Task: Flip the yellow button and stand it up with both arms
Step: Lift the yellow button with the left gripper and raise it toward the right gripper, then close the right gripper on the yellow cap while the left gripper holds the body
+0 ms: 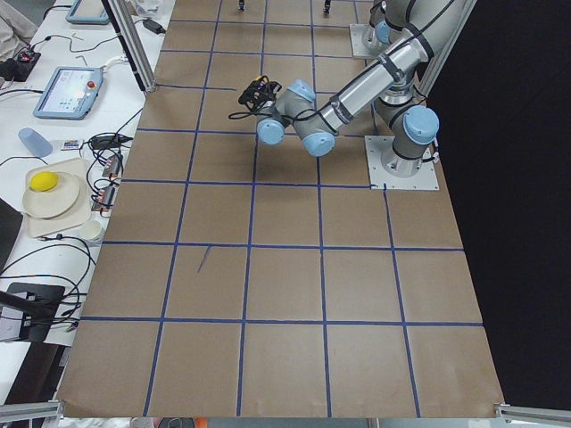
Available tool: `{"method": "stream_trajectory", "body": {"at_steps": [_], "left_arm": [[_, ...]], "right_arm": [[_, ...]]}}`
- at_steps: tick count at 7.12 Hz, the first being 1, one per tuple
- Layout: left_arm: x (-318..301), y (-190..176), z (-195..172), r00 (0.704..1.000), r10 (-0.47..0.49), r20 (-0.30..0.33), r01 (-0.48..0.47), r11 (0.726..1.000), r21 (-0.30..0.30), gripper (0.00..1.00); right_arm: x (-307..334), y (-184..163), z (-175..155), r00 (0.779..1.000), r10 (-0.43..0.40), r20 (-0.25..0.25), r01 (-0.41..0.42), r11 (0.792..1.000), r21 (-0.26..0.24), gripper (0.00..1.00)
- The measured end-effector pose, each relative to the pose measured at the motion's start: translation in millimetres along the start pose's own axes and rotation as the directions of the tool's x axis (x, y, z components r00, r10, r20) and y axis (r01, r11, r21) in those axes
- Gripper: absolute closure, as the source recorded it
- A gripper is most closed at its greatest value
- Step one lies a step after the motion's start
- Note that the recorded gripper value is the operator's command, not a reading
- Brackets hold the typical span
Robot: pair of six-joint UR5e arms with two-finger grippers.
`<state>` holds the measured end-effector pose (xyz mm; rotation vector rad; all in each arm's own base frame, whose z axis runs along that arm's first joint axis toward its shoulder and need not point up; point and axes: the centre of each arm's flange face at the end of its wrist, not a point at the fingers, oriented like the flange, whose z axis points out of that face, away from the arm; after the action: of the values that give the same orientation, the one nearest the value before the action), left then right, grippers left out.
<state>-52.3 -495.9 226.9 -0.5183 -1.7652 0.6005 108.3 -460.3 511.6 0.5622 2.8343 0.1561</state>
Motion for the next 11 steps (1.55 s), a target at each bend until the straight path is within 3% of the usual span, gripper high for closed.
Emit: {"method": "stream_trajectory", "body": {"at_steps": [1, 2, 4, 5, 8, 11], "left_arm": [[13, 7, 42, 0.997, -0.036, -0.071, 0.043, 0.994, 0.100, 0.89], [30, 10, 82, 0.989, -0.050, -0.139, 0.075, 0.980, 0.182, 0.89], [68, 11, 156, 0.961, -0.051, -0.270, 0.143, 0.931, 0.336, 0.89], [86, 12, 184, 0.945, -0.048, -0.323, 0.181, 0.901, 0.394, 0.89], [125, 15, 227, 0.913, -0.031, -0.407, 0.233, 0.858, 0.457, 0.89], [135, 4, 235, 0.904, -0.003, -0.427, 0.229, 0.848, 0.478, 0.89]], "right_arm": [[7, -11, -9, 0.984, 0.111, 0.140, -0.107, 0.994, -0.033, 0.00], [8, -15, -14, 0.952, 0.194, 0.237, -0.182, 0.981, -0.074, 0.00], [0, -17, -17, 0.891, 0.281, 0.358, -0.240, 0.958, -0.154, 0.00], [-4, -22, -14, 0.869, 0.301, 0.394, -0.244, 0.951, -0.188, 0.00], [-8, -42, 1, 0.822, 0.379, 0.424, -0.281, 0.919, -0.277, 0.01], [-9, -47, 6, 0.817, 0.400, 0.416, -0.296, 0.909, -0.294, 0.09]]}}
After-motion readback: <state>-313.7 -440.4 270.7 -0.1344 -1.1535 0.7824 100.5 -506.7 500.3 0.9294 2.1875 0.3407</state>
